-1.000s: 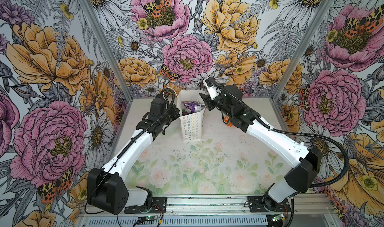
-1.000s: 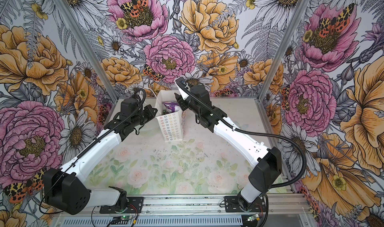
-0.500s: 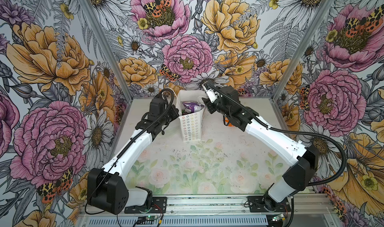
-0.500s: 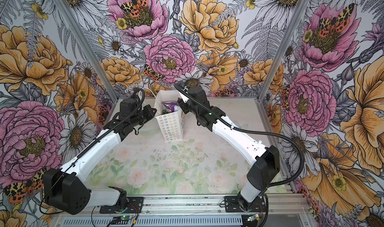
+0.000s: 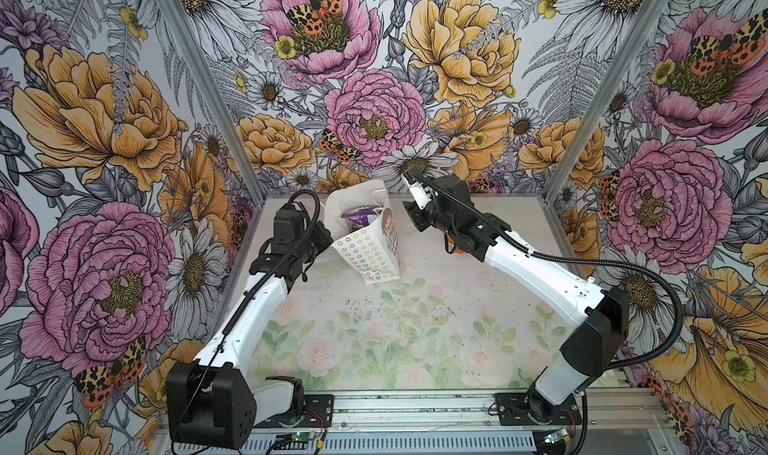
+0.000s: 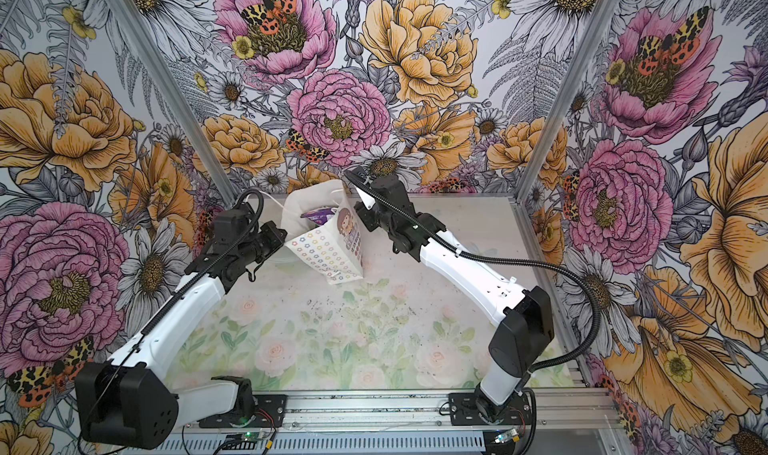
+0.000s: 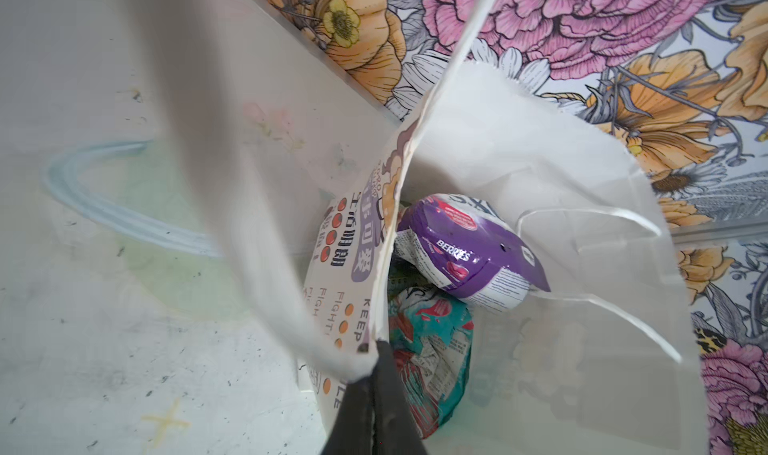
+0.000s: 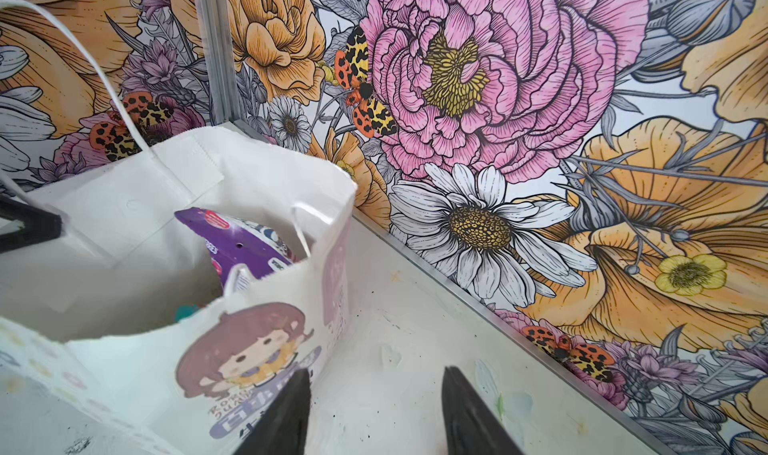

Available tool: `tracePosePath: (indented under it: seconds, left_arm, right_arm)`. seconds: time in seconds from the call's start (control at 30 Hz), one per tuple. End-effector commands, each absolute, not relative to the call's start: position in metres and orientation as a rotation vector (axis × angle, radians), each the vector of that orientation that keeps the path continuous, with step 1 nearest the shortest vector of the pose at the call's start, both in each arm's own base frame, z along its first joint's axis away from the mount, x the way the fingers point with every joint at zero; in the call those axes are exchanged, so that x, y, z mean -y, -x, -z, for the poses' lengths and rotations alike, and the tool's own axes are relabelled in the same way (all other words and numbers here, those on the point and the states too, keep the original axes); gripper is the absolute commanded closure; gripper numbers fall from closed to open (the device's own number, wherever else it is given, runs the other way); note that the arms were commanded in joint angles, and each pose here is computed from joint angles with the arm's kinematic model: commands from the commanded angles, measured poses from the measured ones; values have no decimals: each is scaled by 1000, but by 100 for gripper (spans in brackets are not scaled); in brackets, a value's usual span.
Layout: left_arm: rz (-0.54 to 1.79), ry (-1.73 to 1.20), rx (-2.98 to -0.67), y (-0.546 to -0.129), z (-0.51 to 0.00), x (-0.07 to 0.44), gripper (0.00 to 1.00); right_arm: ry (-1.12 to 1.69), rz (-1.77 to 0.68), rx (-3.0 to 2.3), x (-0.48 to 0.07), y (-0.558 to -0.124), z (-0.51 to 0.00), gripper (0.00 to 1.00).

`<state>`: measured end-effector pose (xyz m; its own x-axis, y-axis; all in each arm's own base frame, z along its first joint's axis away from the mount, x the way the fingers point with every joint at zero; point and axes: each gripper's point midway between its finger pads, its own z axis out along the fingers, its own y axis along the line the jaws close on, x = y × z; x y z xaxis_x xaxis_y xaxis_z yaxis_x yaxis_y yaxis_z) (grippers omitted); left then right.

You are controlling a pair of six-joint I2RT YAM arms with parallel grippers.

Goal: Place the snacks into the paper bag
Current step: 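Move the right gripper back toward the orange packet while the left gripper steadies the bag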

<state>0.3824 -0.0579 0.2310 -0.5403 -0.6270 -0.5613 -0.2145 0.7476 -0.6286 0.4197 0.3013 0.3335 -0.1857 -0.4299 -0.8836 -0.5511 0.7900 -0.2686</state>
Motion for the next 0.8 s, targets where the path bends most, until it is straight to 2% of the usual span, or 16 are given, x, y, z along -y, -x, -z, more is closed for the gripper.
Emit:
tracePosePath:
  seconds: [0.0,0.17,0.57,0.77]
  left_arm:
    - [557,675,-2161,-368,-213,37,100]
    - [602,648,-2162,-374,-218,51,100]
    - [748,374,-2210,-411,-241,155,100]
    - [775,298,-2205,-414,-252,179,100]
  right_arm:
    - [730,-132,-1804,-305,-421,-343,55]
    - [732,-124,-1807,-304,-422,-341,55]
    - [742,-99,-1815,-301,-421,-339,54]
    - [747,-31,-1825,-295,-425,-335,54]
